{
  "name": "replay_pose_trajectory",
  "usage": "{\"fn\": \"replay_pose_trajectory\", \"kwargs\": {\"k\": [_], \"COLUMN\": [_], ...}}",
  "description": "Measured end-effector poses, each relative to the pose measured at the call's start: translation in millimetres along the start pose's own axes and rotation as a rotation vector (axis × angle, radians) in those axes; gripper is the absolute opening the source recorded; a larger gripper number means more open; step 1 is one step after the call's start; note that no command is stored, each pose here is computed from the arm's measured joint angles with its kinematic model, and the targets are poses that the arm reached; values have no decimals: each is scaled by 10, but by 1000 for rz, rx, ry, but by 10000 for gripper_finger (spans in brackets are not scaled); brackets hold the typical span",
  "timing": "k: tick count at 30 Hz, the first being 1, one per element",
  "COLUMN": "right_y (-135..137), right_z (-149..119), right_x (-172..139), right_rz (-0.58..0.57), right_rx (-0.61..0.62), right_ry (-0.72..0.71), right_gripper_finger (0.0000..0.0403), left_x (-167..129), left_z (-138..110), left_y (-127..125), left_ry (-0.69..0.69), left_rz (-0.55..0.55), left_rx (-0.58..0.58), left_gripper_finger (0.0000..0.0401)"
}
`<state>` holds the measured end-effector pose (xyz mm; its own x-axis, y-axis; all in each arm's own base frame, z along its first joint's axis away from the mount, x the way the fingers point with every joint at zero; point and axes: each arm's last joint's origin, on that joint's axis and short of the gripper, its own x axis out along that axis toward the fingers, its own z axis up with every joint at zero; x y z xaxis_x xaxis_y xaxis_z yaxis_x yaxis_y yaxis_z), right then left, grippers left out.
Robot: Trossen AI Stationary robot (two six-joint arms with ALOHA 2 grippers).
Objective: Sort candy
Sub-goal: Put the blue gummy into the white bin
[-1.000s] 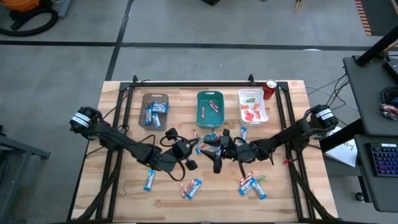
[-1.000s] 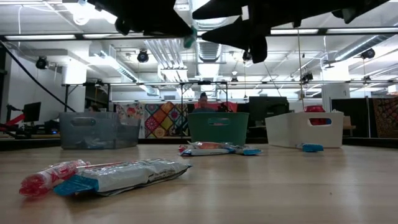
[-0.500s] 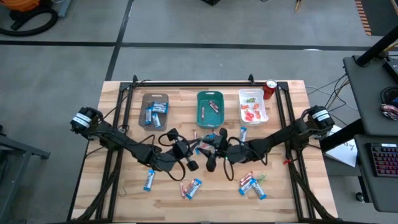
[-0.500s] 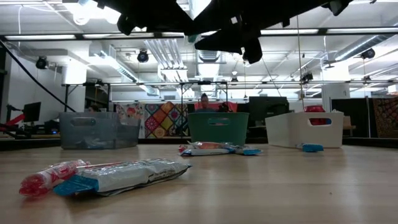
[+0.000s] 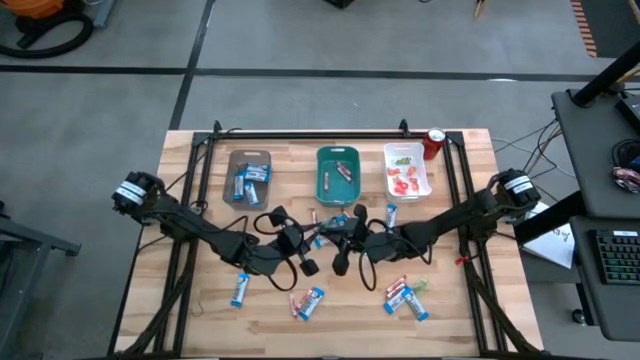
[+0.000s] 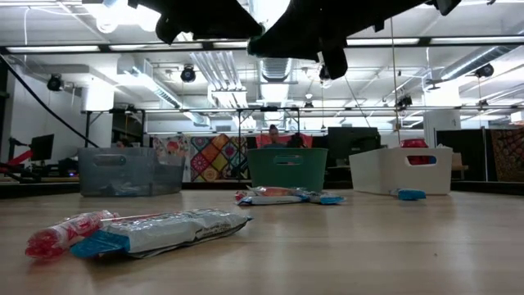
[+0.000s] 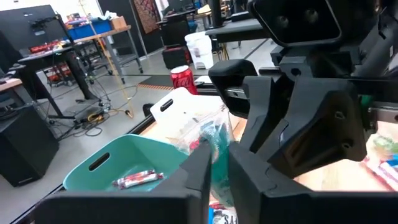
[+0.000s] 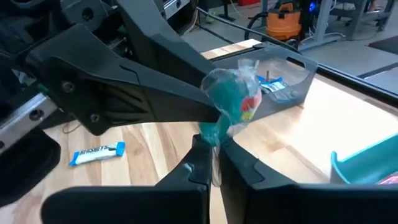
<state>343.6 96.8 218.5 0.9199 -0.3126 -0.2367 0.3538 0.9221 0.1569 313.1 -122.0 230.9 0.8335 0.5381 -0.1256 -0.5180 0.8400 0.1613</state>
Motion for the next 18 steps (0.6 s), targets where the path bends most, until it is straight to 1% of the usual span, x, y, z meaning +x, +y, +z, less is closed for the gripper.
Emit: {"fn": "replay_pose_trajectory", "kwargs": {"k": [5,8,10,12,14,18], "right_y": [-58,-218,-381,-591,-842,-1429], "right_z": [62,136,195,252,301,345], "right_x": [-82,-169,-238,-315,-395,-606], "right_rz": [-21,-82,-148,-235,-347,-655], "right_rx": [-18,-11,2,23,58,181], "right_ry": [48,128,192,264,337,496], "right_gripper_finger": [9,9,9,9,9,9], "left_x": [-45,-78,-105,-129,-140,-166], "left_z": [82,105,125,150,165,194], "left_y": [52,97,139,177,197,215], "left_ry": [-3,16,32,39,41,37], "left_rz": [-34,-37,-36,-34,-28,-32], "left_rx": [-4,17,27,27,28,11], "left_gripper_finger": [93,123,137,147,153,157]}}
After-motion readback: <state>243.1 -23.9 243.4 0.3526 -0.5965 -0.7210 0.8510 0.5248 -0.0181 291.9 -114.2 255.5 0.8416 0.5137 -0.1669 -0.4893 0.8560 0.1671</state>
